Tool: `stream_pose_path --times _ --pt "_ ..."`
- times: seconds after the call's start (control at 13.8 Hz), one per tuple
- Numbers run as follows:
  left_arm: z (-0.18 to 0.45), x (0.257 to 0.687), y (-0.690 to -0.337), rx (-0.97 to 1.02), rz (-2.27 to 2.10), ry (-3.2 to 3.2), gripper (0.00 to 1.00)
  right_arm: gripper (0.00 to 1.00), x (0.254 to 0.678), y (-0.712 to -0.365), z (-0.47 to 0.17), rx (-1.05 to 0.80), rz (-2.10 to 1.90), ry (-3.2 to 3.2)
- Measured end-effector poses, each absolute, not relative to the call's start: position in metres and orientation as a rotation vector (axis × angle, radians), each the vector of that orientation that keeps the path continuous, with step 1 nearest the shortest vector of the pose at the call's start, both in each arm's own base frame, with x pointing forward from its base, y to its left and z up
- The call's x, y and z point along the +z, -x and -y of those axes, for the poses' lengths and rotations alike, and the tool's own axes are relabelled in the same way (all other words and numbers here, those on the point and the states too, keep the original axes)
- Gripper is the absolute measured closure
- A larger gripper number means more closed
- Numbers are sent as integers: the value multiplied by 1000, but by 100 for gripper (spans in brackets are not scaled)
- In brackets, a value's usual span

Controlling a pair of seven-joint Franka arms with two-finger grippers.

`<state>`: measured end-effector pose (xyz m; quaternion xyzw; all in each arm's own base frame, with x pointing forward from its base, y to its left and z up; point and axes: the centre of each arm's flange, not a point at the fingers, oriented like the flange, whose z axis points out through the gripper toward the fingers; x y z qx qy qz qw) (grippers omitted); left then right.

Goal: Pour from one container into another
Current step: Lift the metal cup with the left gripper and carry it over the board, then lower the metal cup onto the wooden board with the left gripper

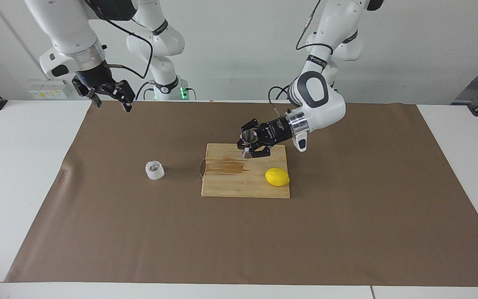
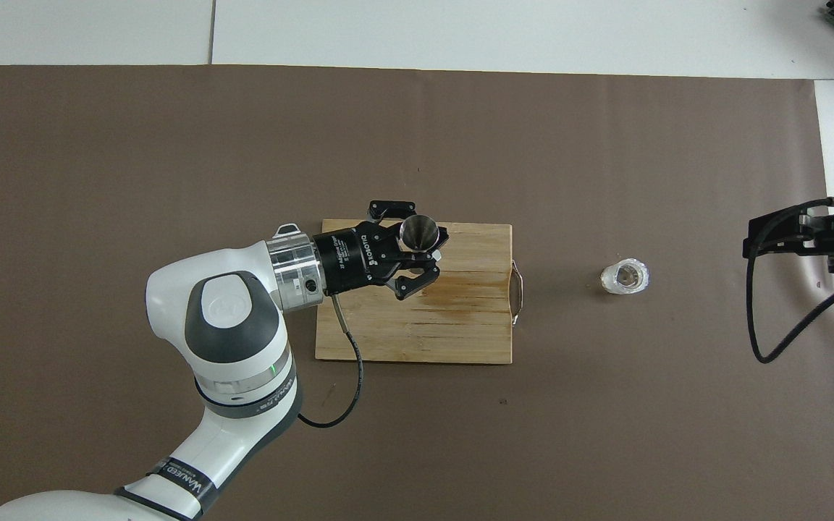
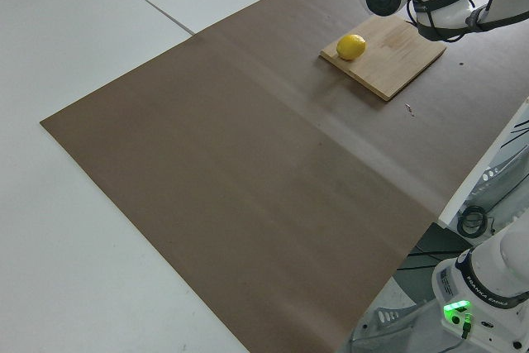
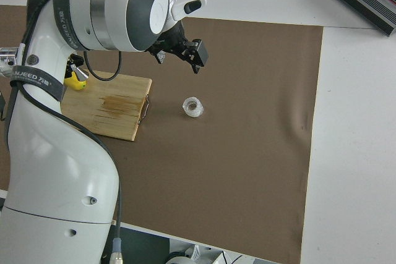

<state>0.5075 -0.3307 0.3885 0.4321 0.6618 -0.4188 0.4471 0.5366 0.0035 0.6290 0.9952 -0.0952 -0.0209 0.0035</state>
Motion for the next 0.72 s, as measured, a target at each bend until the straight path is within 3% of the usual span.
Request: stream_pose_path --times 0.72 --pt "347 303 -492 -959 -1624 -1067 89 0 629 -537 -4 -65 299 -3120"
